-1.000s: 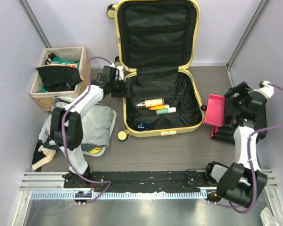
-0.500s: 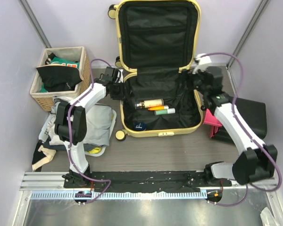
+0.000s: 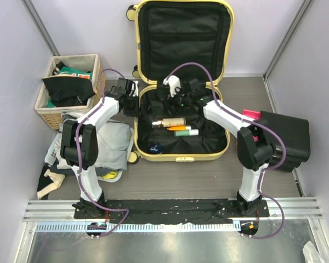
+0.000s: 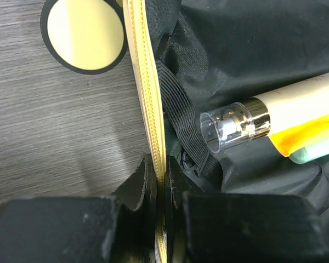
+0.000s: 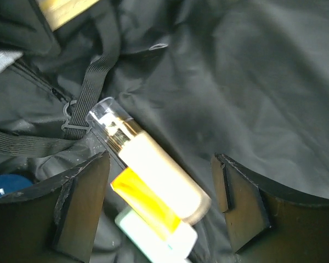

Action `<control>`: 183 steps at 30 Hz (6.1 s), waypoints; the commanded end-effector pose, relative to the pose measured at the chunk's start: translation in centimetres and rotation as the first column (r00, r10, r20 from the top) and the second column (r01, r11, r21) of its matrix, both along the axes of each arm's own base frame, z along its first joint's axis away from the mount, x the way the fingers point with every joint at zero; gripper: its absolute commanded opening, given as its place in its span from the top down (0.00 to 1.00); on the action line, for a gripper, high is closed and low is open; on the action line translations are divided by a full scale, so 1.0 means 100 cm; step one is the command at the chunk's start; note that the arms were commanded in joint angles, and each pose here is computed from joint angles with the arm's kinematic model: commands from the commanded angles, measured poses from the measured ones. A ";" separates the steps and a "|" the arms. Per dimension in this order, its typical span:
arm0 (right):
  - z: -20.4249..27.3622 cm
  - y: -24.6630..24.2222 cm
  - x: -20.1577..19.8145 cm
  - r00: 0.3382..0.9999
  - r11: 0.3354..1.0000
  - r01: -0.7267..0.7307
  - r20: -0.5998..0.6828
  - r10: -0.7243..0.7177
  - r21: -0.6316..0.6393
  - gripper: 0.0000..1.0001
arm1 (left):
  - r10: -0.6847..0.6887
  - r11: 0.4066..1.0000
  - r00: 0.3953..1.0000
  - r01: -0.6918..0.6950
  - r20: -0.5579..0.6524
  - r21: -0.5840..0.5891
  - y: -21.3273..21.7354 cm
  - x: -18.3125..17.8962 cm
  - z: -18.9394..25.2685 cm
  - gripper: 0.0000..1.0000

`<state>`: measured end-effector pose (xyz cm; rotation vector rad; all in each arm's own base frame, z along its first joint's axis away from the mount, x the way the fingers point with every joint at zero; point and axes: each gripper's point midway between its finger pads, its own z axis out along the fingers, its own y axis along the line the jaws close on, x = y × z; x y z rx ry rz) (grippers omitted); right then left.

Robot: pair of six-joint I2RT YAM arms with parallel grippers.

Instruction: Open, take out, and arrange the luggage

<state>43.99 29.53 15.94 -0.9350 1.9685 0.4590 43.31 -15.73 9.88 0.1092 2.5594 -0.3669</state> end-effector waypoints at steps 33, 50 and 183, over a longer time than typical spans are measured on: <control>-0.142 0.025 0.026 0.980 0.894 -0.125 0.089 0.180 -0.430 0.55 | -0.008 1.000 0.998 0.008 0.059 -0.006 0.017 0.003 0.029 1.00; -0.056 0.054 0.025 0.977 0.985 -0.072 0.190 0.102 -0.158 0.99 | -0.014 0.999 0.994 0.019 0.105 -0.047 0.012 0.001 0.052 1.00; 0.174 -0.428 -0.114 0.074 0.202 0.852 0.271 -0.960 0.483 0.99 | -0.061 0.974 0.993 0.082 0.105 -0.210 -0.016 -0.010 0.075 1.00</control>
